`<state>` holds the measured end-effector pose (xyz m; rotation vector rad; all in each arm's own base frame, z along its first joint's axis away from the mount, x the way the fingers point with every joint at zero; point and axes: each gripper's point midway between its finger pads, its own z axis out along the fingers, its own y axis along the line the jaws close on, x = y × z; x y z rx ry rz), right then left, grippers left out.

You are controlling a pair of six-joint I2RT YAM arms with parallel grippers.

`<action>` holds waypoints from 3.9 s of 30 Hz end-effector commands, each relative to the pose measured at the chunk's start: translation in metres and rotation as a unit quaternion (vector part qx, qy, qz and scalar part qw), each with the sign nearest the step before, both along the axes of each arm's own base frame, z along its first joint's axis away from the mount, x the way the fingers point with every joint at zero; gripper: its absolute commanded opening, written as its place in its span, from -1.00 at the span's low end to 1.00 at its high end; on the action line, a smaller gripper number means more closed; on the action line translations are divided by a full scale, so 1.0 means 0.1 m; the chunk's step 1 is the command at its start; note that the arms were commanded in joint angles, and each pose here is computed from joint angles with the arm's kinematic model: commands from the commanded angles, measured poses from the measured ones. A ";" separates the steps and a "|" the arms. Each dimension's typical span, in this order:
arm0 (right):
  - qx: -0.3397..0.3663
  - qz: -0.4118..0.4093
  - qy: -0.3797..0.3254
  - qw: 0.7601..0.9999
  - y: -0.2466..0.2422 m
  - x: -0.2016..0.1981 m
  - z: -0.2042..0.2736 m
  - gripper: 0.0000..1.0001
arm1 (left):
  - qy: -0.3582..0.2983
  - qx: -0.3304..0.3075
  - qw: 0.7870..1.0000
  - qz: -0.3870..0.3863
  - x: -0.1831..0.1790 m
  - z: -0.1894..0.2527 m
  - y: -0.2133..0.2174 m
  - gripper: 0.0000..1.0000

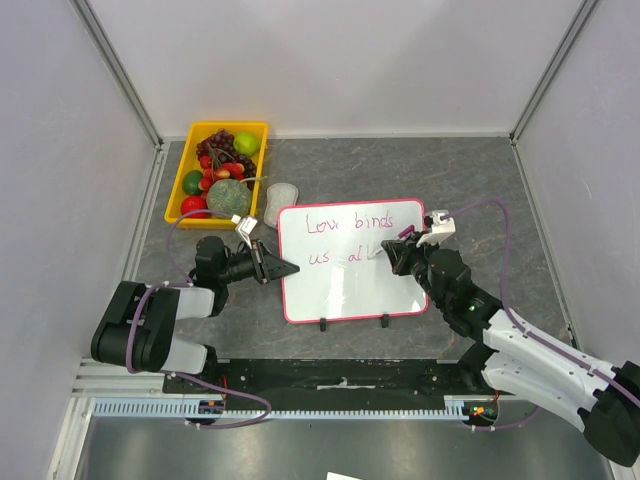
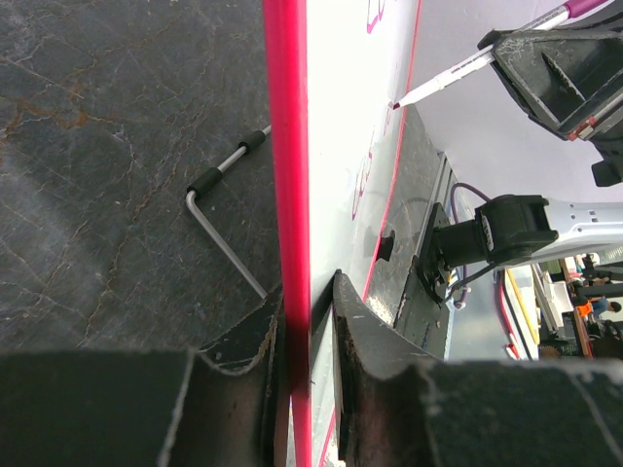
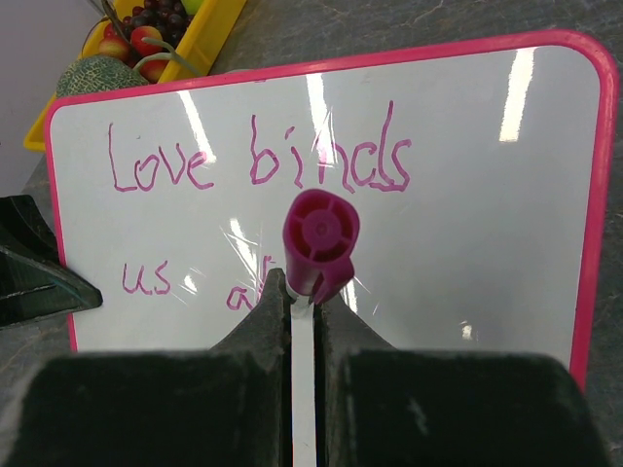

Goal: Write a sentence on the whiteboard
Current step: Write with the whiteboard marker on the whiteboard, then put down the whiteboard marker at the corner of the board.

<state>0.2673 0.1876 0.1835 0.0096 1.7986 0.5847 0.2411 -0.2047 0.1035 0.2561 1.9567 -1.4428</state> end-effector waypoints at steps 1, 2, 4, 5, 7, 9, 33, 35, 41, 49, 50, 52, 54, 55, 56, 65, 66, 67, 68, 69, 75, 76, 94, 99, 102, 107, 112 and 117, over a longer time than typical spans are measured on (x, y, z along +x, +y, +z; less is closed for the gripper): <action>-0.028 -0.016 0.019 0.999 -0.11 -0.01 -0.17 -1.00 | -0.032 0.016 0.999 0.009 0.05 -0.01 0.02 -0.96; -0.029 -0.017 0.018 0.999 -0.11 -0.01 -0.16 -1.00 | -0.032 0.016 0.999 0.010 0.06 -0.01 0.03 -0.96; -0.030 -0.020 0.017 0.999 -0.12 0.00 -0.15 -1.00 | -0.032 0.016 0.999 0.010 0.06 -0.01 0.03 -0.96; -0.030 -0.022 0.014 0.999 -0.13 0.00 -0.13 -1.00 | -0.031 0.016 0.999 0.010 0.06 -0.01 0.03 -0.96; -0.030 -0.024 0.011 0.999 -0.14 0.00 -0.09 -1.00 | -0.031 0.016 0.999 0.010 0.06 -0.02 0.03 -0.96; -0.033 -0.029 0.009 0.999 -0.16 0.01 -0.07 -1.00 | -0.031 0.017 0.999 0.010 0.06 -0.02 0.03 -0.96; 0.033 -0.028 -0.054 0.998 -0.24 -0.10 0.63 -1.00 | -0.032 0.017 0.999 0.012 0.06 -0.01 0.03 -0.96; 0.031 -0.027 -0.052 0.998 -0.24 -0.11 0.61 -1.00 | -0.033 0.017 0.999 0.012 0.06 -0.01 0.03 -0.96; 0.033 -0.019 -0.048 0.998 -0.22 -0.13 0.56 -1.00 | -0.031 0.019 0.999 0.014 0.07 -0.02 0.03 -0.95; 0.033 -0.005 -0.041 0.999 -0.18 -0.16 0.50 -1.00 | -0.038 0.025 0.999 0.021 0.08 -0.01 0.05 -0.83; 0.033 -0.002 -0.039 0.999 -0.17 -0.17 0.48 -1.00 | -0.038 0.025 0.999 0.022 0.08 0.00 0.05 -0.81; 0.031 0.000 -0.035 0.999 -0.16 -0.17 0.45 -1.00 | -0.039 0.026 0.999 0.022 0.08 0.00 0.05 -0.80; 0.031 0.006 -0.032 0.999 -0.14 -0.18 0.44 -1.00 | -0.038 0.026 0.999 0.022 0.08 -0.01 0.05 -0.78; 0.030 0.009 -0.031 0.999 -0.13 -0.18 0.44 -1.00 | -0.039 0.026 0.999 0.022 0.08 0.00 0.05 -0.76; 0.030 0.010 -0.031 0.999 -0.13 -0.19 0.44 -1.00 | -0.039 0.026 0.999 0.023 0.08 0.00 0.05 -0.74; 0.025 0.027 -0.013 0.999 -0.10 -0.26 0.34 -1.00 | -0.046 0.030 0.998 0.028 0.08 0.01 0.07 -0.08; 0.027 0.030 -0.012 0.999 -0.09 -0.27 0.34 -1.00 | -0.048 0.030 0.998 0.031 0.08 0.02 0.07 0.08; 0.020 0.031 -0.001 0.999 -0.11 -0.29 0.27 -1.00 | -0.049 0.031 0.998 0.034 0.08 0.02 0.08 0.25; 0.020 0.033 0.003 0.999 -0.10 -0.30 0.25 -1.00 | -0.052 0.032 0.998 0.035 0.07 0.03 0.08 0.35; 0.021 0.035 0.006 0.999 -0.10 -0.32 0.24 -1.00 | -0.055 0.033 0.997 0.038 0.07 0.03 0.09 0.43; 0.027 0.037 0.011 0.999 -0.13 -0.38 0.21 -1.00 | -0.071 0.036 0.996 0.047 0.06 0.07 0.12 0.68; 0.026 0.036 0.012 0.999 -0.14 -0.39 0.21 -1.00 | -0.071 0.036 0.996 0.048 0.06 0.07 0.12 0.68; 0.059 0.073 0.084 0.992 -0.03 -0.62 0.07 -1.00 | -0.099 0.072 0.984 0.128 0.14 0.12 0.32 0.75; 0.078 0.081 0.120 0.986 -0.04 -0.76 -0.07 -1.00 | -0.116 0.087 0.972 0.187 0.19 0.18 0.48 0.79; 0.078 0.077 0.141 0.984 -0.08 -0.84 -0.15 -1.00 | -0.115 0.093 0.965 0.215 0.21 0.18 0.56 0.80; 0.098 0.086 0.182 0.975 -0.09 -1.02 -0.24 -1.00 | -0.122 0.096 0.959 0.237 0.22 0.21 0.63 0.82; 0.126 0.075 0.234 0.961 -0.14 -1.19 -0.41 -1.00 | -0.123 0.096 0.959 0.238 0.22 0.22 0.63 0.82; 0.143 0.073 0.284 0.945 -0.19 -1.40 -0.59 -1.00 | -0.125 0.095 0.958 0.239 0.21 0.22 0.64 0.82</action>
